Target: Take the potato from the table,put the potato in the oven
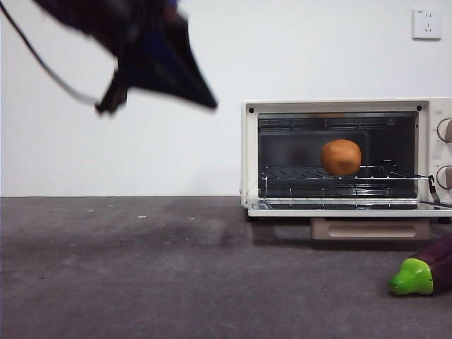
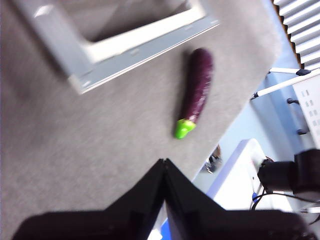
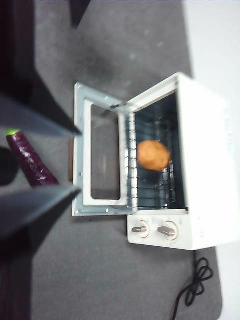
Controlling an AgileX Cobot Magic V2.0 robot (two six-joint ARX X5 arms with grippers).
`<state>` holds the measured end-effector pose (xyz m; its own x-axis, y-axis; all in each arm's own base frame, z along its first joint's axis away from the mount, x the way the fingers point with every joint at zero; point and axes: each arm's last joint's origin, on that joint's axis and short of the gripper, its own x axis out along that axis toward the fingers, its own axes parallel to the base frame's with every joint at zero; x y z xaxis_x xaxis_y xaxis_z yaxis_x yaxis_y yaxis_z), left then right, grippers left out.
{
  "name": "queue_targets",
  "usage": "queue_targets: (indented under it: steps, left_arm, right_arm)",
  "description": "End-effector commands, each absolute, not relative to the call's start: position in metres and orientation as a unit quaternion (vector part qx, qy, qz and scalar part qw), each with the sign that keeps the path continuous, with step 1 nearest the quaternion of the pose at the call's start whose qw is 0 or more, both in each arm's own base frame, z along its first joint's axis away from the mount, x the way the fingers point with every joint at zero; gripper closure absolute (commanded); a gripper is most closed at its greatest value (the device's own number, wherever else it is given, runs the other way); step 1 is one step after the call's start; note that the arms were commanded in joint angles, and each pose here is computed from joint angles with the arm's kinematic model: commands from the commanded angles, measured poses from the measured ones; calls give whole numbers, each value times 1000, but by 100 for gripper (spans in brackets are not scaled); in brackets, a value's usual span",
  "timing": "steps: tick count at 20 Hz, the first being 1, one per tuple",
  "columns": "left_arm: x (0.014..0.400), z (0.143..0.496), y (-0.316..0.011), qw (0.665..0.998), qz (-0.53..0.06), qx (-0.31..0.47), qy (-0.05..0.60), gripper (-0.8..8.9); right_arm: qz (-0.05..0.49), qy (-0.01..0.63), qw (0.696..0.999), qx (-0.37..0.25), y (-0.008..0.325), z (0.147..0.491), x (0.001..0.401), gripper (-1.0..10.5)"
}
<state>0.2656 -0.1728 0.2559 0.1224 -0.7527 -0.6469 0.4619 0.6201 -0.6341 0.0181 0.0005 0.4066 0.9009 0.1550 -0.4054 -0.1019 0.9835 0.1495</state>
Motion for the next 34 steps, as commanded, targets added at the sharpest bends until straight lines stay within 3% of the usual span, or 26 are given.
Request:
queue_targets:
  steps: [1,18,30,34]
  left_arm:
    - [280,232,-174,704,-402,-189,554,821]
    - [327,138,-190,658,-314,-296,617,821]
    - [343,113,-201,635,-292,-374,610,821]
    - [344,116,-203,619,-321,-382,606,821]
  right_arm:
    - [67,194,975,86,-5,408,7,856]
    - [38,152,983,93,-25,428,-30,958]
    - [20,161,983,87,-29,427,-36,958]
    - [20,161,983,87,-29,427,-36,958]
